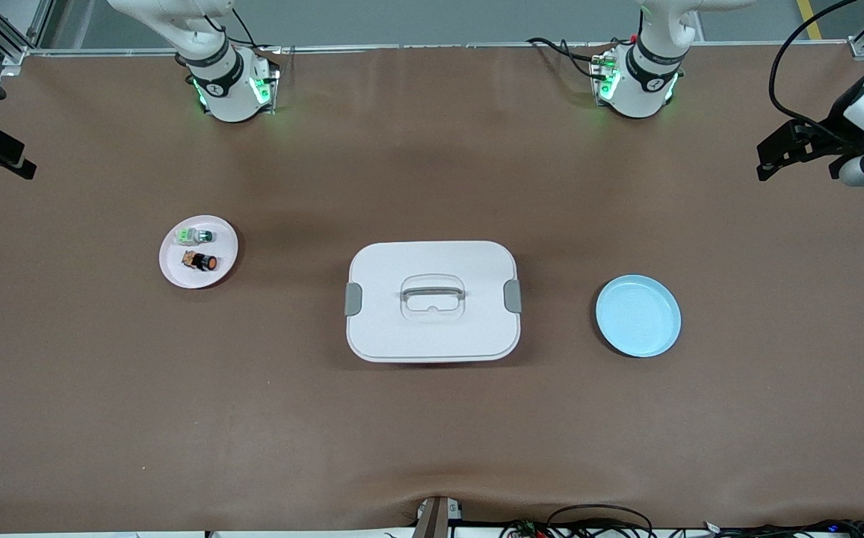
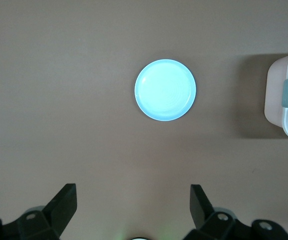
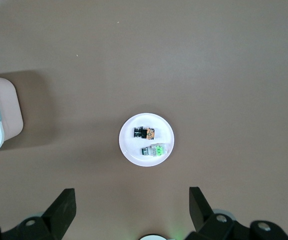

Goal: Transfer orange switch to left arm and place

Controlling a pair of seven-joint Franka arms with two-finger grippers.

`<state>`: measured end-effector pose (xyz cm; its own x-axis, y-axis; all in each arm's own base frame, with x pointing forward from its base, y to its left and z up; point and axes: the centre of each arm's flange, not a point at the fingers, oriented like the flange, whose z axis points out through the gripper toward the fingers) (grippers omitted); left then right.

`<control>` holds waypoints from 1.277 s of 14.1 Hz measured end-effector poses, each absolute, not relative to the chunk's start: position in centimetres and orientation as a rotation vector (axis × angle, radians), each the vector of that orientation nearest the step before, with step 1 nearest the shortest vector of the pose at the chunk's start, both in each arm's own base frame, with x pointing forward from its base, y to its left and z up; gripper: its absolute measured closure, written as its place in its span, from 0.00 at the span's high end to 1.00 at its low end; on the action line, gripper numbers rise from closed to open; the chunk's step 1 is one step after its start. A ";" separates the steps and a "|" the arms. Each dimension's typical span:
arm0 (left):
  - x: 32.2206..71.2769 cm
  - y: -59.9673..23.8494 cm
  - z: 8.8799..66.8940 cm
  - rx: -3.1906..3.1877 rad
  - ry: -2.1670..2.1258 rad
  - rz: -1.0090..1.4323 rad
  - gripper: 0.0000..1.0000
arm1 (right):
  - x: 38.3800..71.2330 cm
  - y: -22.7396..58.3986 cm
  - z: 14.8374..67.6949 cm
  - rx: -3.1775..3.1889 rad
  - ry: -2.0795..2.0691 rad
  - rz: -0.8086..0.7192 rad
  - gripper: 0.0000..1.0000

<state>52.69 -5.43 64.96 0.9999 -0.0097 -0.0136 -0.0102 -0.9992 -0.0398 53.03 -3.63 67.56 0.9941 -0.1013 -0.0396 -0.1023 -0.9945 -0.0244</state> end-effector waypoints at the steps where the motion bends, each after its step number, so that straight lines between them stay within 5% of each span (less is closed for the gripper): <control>1: 52.7 -5.4 65.0 -3.102 0.015 0.020 1.00 | 53.0 -3.6 67.6 -3.110 0.158 0.060 1.00; 18: 54.1 -5.0 65.6 -3.107 0.002 -0.012 1.00 | 53.0 -4.5 67.6 -3.103 0.187 0.056 1.00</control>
<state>54.11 -5.03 65.63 1.0000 -0.0016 0.0076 -0.0014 -0.9994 -0.0347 52.99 -4.52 67.58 0.9921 -0.1195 -0.0379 -0.1207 -0.9922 -0.0307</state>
